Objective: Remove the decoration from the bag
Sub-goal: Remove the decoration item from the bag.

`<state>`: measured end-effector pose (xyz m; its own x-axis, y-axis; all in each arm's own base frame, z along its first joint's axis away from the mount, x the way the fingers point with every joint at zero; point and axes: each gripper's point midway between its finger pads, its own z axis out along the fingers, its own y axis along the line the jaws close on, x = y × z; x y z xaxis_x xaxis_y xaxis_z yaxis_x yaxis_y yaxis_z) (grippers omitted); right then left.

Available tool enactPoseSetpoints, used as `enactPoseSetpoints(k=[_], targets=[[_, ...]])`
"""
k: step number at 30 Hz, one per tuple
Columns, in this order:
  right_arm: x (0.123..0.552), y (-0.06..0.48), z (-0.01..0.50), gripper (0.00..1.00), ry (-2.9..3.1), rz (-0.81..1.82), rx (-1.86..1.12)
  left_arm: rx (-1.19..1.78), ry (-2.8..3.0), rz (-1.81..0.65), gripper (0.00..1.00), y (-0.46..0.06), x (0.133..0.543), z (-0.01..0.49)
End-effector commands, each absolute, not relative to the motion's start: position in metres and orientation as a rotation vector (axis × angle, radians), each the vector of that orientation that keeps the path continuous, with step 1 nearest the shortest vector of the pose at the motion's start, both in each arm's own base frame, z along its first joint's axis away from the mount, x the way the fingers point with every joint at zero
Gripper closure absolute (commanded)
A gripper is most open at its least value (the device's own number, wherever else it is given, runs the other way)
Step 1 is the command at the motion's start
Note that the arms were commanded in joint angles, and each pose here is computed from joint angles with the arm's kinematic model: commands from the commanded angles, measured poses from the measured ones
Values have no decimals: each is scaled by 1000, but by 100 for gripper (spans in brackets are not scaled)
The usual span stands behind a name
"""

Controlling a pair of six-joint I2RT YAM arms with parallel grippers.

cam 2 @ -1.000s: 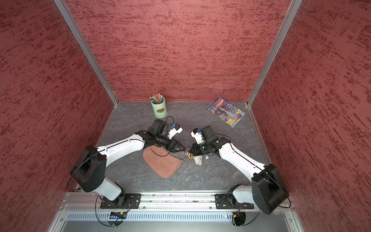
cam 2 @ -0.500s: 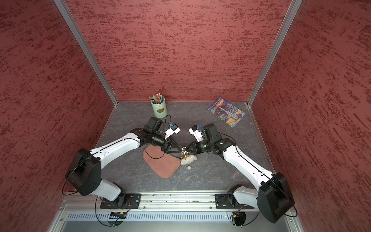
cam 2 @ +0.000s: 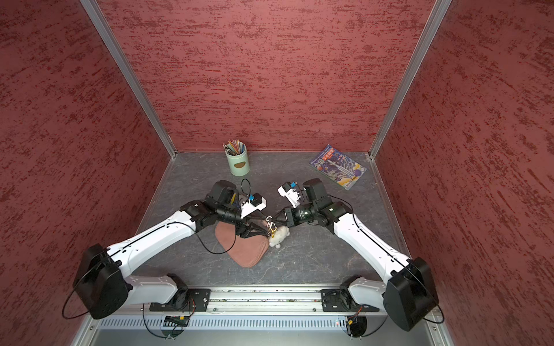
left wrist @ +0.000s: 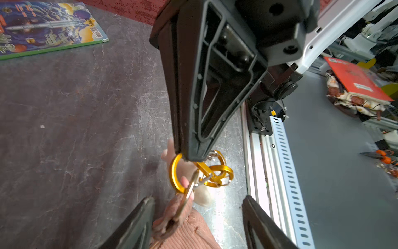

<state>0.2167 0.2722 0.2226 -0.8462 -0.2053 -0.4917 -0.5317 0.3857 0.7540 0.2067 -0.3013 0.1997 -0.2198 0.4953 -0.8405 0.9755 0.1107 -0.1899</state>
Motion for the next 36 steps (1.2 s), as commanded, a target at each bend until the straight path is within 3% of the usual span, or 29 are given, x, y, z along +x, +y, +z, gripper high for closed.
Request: enactPoseSetpoints(k=[1,7,18,22,24,30,36], targets=[[214,277,245,100,2263,1519,-696,1485,1720,-902,36,-303,212,196],[212,278,245,100,2263,1541,-712,1495,1677,-829,50,-303,218,198],[231,275,228,99,2317,1417,-626,1543,1745,-807,100,-298,206,202],[243,269,229,71,2283,1321,-549,1540,1842,-834,100,-297,205,205],[246,263,231,63,2256,1269,-527,1533,1894,-827,100,-297,208,205],[243,251,231,52,2120,1161,-503,1544,1976,-843,100,-296,208,208],[238,244,232,50,1854,1090,-591,1626,1912,-826,100,-291,199,215]])
